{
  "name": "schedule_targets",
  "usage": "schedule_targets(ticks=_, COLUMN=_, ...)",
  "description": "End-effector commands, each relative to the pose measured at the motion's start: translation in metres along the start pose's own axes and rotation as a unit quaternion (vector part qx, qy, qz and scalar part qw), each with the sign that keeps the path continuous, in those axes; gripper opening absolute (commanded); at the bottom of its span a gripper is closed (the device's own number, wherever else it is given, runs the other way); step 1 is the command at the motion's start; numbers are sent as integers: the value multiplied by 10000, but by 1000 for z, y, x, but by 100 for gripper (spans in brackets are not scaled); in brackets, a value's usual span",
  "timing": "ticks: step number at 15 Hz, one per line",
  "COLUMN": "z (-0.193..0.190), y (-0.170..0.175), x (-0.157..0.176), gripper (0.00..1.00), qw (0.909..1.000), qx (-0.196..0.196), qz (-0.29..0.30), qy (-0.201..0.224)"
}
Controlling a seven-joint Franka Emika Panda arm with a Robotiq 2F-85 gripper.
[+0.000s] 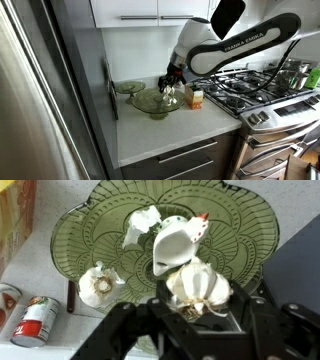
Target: Lift the lid off the small tea pot and put it on the kitchen counter, pick up the small tea pot and put it on the tray, pick up the lid and put it back on the small teapot
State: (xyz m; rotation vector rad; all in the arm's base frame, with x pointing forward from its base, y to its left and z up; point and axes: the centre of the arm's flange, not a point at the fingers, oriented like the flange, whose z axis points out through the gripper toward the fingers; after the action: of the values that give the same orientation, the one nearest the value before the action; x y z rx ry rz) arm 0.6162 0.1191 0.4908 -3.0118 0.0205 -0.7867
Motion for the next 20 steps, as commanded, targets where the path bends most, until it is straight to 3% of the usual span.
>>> schedule_targets(ticks=1, z=14, y=6, x=10, gripper=36, qw=10000, qx=-36, qz=13, qy=68)
schedule_targets(ticks=11, z=17, y=12, x=4, gripper=36, qw=9994, qx=-35, qz=-79, qy=-330)
schedule_targets(ticks=20, z=20, y=10, x=0, gripper=36, qw=9990, qx=-33, qz=-151, qy=-420)
